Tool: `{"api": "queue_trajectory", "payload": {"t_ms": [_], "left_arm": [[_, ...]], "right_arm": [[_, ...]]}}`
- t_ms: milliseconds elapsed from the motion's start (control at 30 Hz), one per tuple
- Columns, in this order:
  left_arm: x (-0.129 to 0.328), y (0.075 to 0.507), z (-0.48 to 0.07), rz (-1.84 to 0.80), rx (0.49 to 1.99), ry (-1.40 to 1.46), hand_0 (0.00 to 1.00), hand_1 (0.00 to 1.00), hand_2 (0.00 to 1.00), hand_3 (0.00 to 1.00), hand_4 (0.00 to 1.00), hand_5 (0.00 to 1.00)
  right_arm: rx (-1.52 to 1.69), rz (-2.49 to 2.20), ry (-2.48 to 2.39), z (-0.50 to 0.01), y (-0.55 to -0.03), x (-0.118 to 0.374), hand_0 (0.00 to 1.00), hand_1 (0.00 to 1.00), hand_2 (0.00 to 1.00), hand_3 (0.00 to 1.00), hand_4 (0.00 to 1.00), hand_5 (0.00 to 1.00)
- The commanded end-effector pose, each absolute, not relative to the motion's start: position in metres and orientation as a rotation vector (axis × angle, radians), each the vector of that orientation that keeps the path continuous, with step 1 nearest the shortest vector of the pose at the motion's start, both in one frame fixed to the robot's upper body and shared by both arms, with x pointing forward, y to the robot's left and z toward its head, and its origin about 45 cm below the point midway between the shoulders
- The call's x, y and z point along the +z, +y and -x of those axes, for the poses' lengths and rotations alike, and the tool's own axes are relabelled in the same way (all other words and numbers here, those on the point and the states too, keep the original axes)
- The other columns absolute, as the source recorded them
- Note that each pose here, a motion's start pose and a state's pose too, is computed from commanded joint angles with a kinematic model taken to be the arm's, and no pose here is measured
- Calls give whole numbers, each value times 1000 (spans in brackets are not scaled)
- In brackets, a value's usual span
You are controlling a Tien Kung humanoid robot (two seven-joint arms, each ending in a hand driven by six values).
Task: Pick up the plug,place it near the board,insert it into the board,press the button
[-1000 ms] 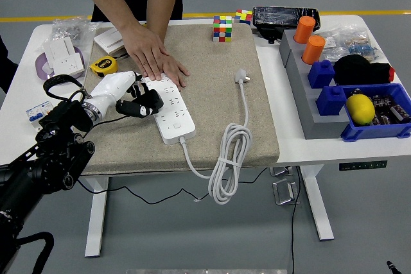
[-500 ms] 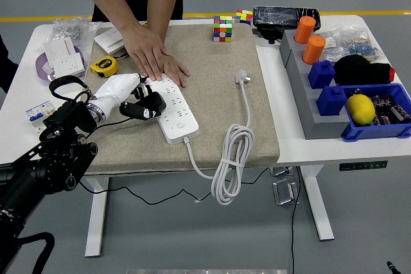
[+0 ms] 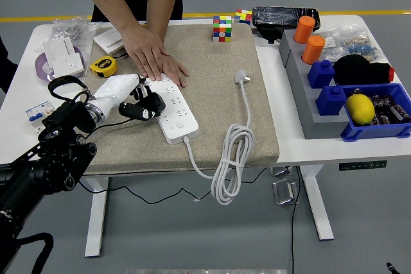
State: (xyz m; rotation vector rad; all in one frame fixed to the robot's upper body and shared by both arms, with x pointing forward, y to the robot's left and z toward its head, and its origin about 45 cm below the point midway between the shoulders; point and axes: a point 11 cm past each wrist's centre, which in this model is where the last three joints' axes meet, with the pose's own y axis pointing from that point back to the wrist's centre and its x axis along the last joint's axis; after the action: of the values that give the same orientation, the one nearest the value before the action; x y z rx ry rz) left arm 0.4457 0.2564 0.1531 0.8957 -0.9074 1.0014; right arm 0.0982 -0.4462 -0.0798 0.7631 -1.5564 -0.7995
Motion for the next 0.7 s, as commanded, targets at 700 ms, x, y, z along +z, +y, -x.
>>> {"api": "queue_trajectory", "payload": {"t_ms": [700], "left_arm": [[154,256,-447,-892,985,-878,692,710,588,541,939,216]], "right_arm": [[-810,-768,-1570,-99,-447,-80,788,733,736,760,998,998]]}}
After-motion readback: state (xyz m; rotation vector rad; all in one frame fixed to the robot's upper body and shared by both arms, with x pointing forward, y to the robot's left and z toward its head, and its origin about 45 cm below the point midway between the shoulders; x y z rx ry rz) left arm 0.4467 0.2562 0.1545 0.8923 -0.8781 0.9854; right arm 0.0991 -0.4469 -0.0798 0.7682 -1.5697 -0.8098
